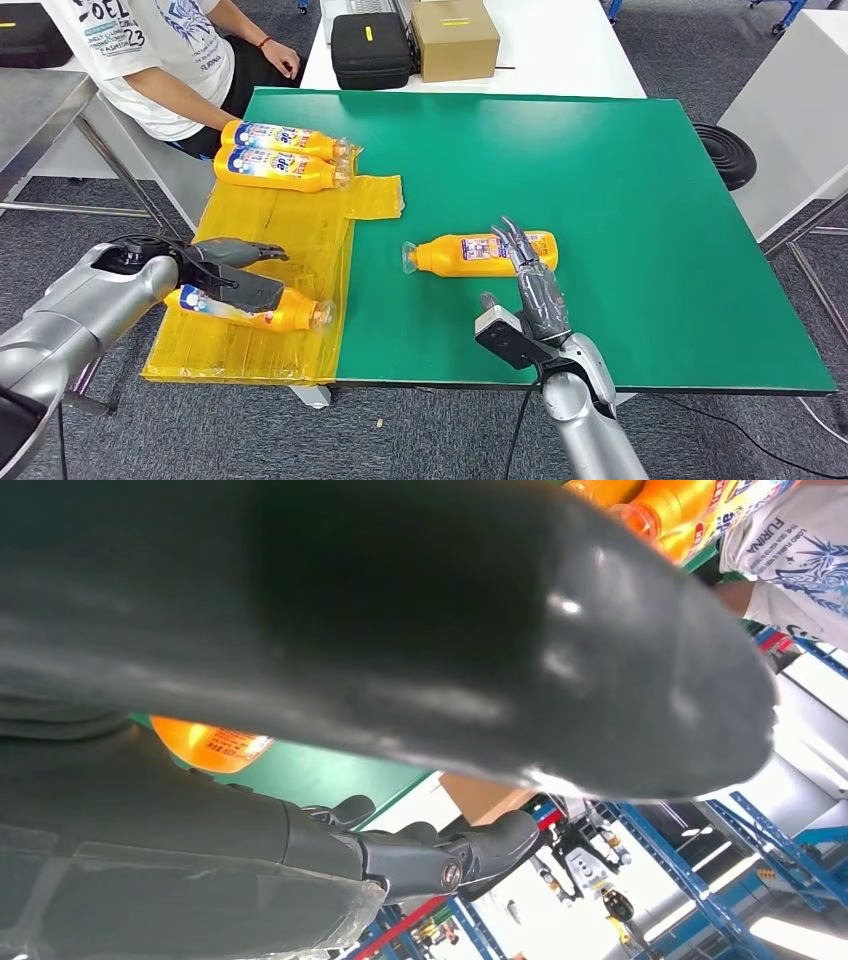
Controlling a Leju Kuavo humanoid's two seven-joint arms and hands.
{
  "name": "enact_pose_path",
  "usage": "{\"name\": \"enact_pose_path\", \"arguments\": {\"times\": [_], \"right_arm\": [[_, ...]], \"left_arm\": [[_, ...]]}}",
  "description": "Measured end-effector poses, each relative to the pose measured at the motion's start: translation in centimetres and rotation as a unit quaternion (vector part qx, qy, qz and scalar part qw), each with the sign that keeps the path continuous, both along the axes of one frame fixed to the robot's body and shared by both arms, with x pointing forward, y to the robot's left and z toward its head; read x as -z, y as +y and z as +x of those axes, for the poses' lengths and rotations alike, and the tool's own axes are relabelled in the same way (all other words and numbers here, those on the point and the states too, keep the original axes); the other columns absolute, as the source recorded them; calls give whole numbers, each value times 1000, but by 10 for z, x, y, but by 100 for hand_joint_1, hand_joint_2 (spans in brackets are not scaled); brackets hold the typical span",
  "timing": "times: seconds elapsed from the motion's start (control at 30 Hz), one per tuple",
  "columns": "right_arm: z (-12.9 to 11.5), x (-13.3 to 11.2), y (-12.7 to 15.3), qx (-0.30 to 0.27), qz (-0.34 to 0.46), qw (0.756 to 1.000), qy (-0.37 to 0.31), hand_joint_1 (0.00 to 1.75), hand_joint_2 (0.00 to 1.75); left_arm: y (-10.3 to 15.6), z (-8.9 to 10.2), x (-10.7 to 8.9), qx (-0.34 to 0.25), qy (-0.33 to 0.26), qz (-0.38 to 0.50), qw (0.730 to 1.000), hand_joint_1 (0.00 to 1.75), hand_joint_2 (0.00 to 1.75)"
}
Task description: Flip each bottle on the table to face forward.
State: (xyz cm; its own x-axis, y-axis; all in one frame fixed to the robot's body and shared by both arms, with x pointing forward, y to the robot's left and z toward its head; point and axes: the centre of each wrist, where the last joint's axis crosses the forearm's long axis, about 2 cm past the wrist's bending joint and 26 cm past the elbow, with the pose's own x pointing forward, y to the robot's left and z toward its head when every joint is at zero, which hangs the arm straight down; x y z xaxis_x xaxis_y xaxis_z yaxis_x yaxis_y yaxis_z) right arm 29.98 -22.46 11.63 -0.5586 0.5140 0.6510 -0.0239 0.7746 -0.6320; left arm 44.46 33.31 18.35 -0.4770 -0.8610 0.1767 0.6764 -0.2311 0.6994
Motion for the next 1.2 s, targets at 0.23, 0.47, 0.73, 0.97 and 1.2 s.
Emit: {"name": "enact_pose_path", "arguments": {"times": [0.23,0.47,0.73,0.97,1.2], "right_arm": [[0,1,-3,8,1,1000,6,0,0],[-1,2,-5,16,2,1000,10,0,0],[-1,2,-6,18,5,1000,11,0,175],[-2,3,-12,39,-3,999,5,0,175],[-3,2,-26,76,-37,996,0,0,175]], "left_arm": [[7,-2,-10,12,39,-43,998,0,0],[12,-3,-22,18,37,-54,998,0,0],[13,-2,-30,24,43,-65,997,0,0],[2,-1,-34,7,-35,-213,976,0,131],[-28,-20,9,-76,-167,-348,919,0,175]]}}
